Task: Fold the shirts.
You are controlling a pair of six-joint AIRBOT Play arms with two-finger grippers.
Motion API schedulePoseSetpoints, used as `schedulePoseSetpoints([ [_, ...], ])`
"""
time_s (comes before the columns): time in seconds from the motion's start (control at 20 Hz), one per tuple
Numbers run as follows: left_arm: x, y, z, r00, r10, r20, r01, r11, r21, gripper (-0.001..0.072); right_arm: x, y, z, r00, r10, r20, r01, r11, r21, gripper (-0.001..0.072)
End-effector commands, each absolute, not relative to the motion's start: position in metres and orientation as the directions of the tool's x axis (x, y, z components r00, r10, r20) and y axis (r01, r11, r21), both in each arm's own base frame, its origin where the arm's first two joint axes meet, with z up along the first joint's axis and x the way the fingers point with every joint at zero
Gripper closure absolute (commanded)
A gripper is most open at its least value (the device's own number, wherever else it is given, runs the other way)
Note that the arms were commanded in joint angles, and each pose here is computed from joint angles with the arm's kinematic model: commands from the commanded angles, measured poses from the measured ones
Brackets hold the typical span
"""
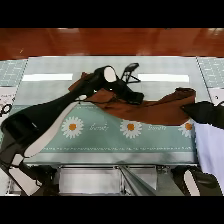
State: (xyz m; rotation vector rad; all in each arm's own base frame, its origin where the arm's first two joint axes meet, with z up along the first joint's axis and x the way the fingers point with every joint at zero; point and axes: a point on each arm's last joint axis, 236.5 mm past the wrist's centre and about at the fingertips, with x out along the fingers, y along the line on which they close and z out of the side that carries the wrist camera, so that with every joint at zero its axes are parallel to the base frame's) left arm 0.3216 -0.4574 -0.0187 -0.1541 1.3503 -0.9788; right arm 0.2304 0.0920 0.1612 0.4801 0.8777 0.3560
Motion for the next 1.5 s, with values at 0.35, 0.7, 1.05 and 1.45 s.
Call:
schedulePoseSetpoints([
  [0.35, 0.23, -0.475, -0.014, -0.329, -0.551, -0.767, 0.591, 0.514, -0.622, 0.0692, 0.234, 0.113, 0.167, 0.55, 0.588, -0.593, -0.184, 0.778, 0.601, 0.0691],
  [0.7, 0.359, -0.281, 0.092, 0.097, -0.632, -0.768, 0.427, 0.724, -0.542, 0.0692, 0.316, 0.178, 0.186, 0.441, 0.786, -0.433, -0.348, 0.595, 0.724, 0.0691],
  [1.05, 0.313, -0.122, 0.135, 0.465, -0.535, -0.705, 0.223, 0.842, -0.492, 0.0692, 0.403, 0.338, 0.145, 0.225, 0.868, -0.442, -0.453, 0.495, 0.741, 0.0691],
  [1.45, 0.273, -0.109, 0.095, 0.45, -0.515, -0.73, 0.147, 0.849, -0.508, 0.0691, 0.457, 0.394, 0.064, 0.209, 0.852, -0.479, -0.371, 0.523, 0.768, 0.0691],
])
